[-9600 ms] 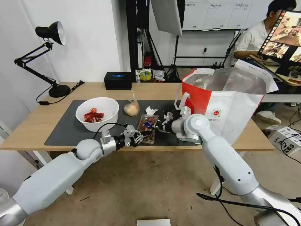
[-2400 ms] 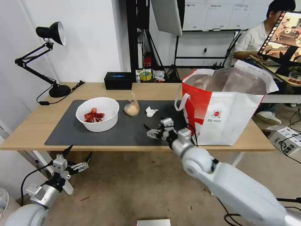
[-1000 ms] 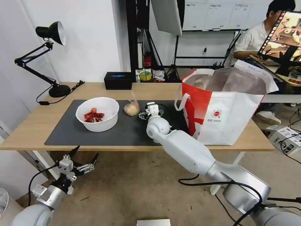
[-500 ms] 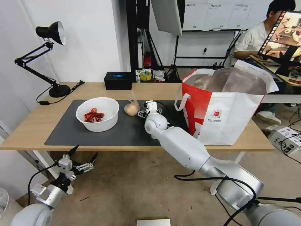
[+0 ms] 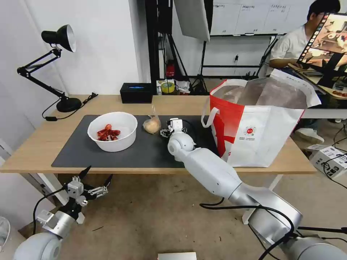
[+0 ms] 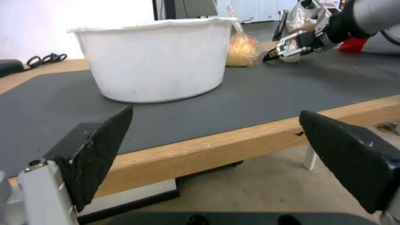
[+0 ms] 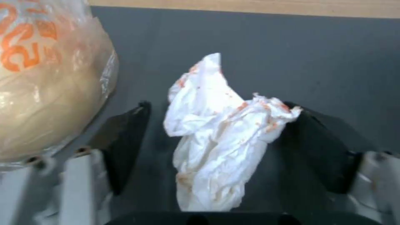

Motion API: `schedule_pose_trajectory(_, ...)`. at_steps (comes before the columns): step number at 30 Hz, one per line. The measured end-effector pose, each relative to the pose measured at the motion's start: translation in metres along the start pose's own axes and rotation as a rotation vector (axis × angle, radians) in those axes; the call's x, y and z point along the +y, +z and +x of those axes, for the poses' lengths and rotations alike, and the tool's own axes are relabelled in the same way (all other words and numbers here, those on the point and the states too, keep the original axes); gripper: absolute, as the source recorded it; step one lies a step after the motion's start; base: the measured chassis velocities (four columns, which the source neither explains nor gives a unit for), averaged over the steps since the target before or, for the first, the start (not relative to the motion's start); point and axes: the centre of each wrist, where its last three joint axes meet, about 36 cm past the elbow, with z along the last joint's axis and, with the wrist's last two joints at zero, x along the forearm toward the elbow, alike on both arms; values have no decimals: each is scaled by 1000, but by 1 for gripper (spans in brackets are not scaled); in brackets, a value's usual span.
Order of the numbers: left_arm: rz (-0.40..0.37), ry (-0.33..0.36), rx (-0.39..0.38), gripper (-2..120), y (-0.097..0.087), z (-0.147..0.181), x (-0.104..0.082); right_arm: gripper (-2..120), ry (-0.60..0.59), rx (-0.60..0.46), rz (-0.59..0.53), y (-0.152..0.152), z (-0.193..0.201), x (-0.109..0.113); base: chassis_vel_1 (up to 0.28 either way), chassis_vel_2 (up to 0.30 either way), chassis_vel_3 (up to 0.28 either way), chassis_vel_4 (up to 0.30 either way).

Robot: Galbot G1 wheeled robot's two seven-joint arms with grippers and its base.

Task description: Pick up the trash from the table and place it into the takeout bag.

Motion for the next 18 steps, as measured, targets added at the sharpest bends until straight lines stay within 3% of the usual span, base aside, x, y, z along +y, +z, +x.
schedule_pose_trajectory(3, -1, -3, -4, 100, 0, 0, 1, 63, 5, 6, -7, 2, 0, -4, 0, 0, 0, 0)
schedule_pose_trajectory(8, 1, -4, -5, 100, 0, 1, 0, 50, 10, 6, -9, 2, 0, -7, 0, 0, 0, 0)
schedule_pose_trajectory(11, 6, -2, -5, 100, 1, 1, -2, 33, 13, 2, -9, 3, 0, -11, 0, 0, 0, 0)
schedule_pose_trajectory(18, 7, 2, -8, 100, 1, 0, -4, 12, -2, -30, -23, 9, 2, -18, 0, 0, 0, 0)
